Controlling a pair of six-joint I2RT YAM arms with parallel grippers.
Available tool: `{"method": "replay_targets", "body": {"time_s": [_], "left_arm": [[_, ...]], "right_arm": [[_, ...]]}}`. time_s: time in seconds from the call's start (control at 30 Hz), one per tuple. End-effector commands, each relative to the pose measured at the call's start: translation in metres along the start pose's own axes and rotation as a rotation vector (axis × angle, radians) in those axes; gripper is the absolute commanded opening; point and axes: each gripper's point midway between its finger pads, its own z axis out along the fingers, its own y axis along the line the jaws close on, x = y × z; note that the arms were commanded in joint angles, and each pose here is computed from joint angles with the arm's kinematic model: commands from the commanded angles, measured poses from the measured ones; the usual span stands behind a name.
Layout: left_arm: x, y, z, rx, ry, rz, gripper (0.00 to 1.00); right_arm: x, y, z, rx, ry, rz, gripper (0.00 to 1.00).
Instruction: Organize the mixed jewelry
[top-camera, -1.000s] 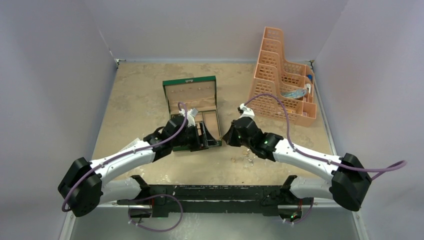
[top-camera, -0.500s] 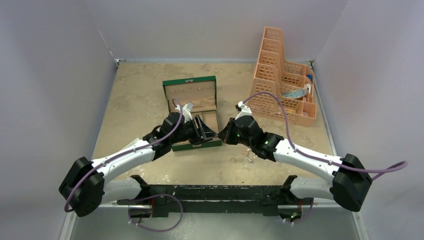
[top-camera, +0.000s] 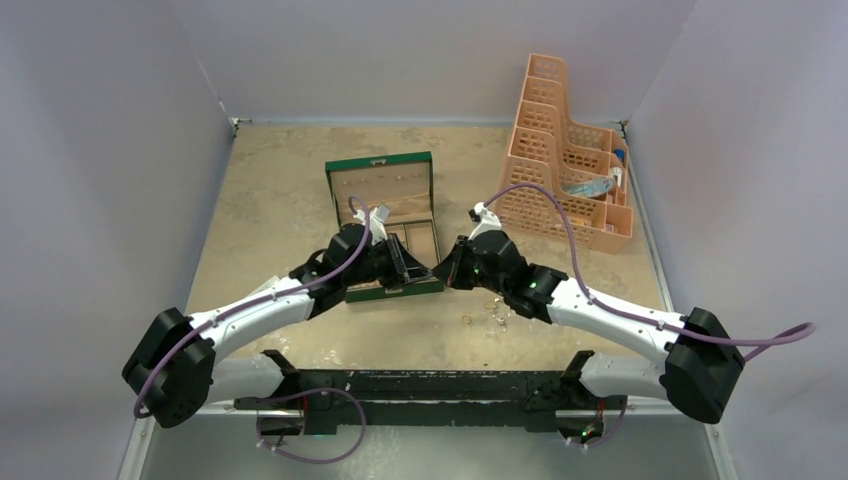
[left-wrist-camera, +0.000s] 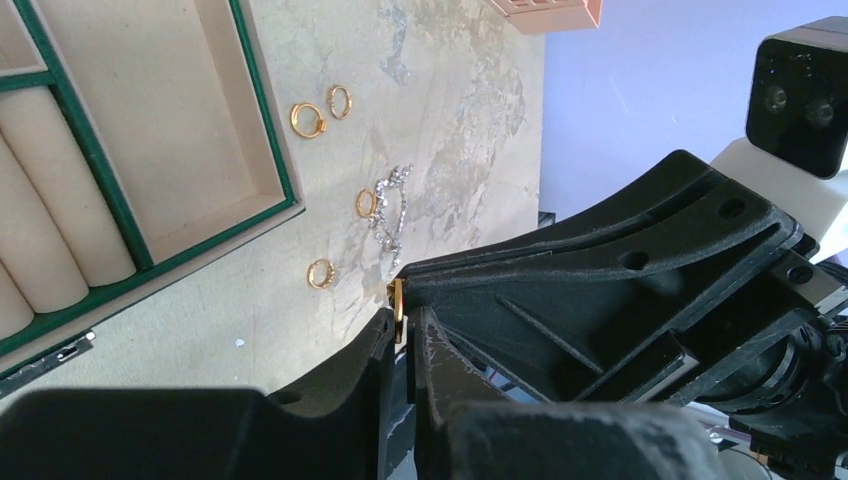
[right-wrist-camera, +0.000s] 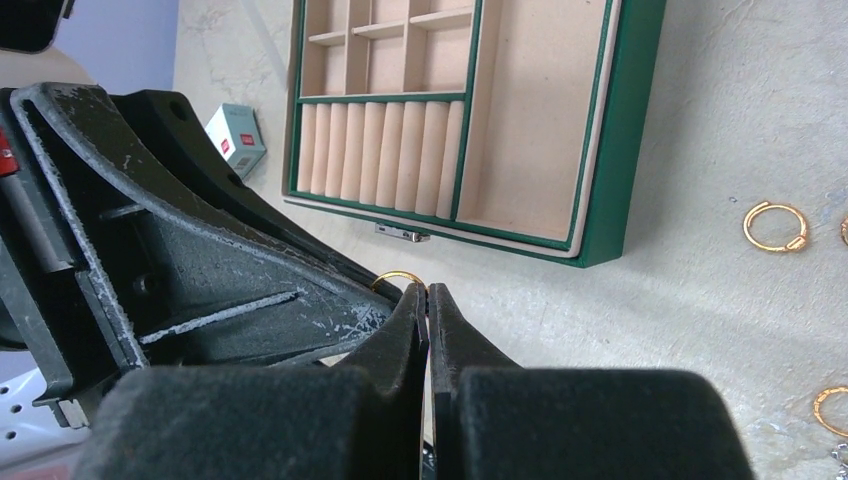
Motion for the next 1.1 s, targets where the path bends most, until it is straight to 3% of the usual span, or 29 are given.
{"method": "replay_targets", "body": {"time_s": [0.0,0.13,0.4,0.57,0.8,0.97,1.07], "left_arm": [[-0.021,-0.031,0.0,0.084,-0.055,0.081,0.02],[-0.019,-0.028,-0.001,0.076,-0.047,0.101,0.0],[-0.024,-0.032,-0.015,0.122,0.007,0.182,0.0],[-0.032,-0.054,-0.036,0.262,0.096,0.249,0.0],[-0.011,-0.117,-0.077,0.559,0.26,0.343,0.0],[-0.007,-0.14,-0.095,0.666,0.315,0.352,0.0],[-0.006,-0.146,-0.099,0.689,0.329,0.338,0.0]], "right_arm": [[-0.007,0.016,-0.004,-0.067,-0.026,-0.014,0.0],[-0.004,0.018,-0.007,-0.076,-0.004,0.005,0.01],[-0.026,0.025,-0.028,-0.098,-0.103,0.088,0.38],[-0.04,0.049,-0.053,-0.254,-0.17,0.164,0.44],[-0.053,0.087,-0.082,-0.494,-0.201,0.317,0.62],[-0.074,0.115,-0.112,-0.662,-0.264,0.353,0.64],[-0.078,0.121,-0.126,-0.722,-0.288,0.354,0.56]]}}
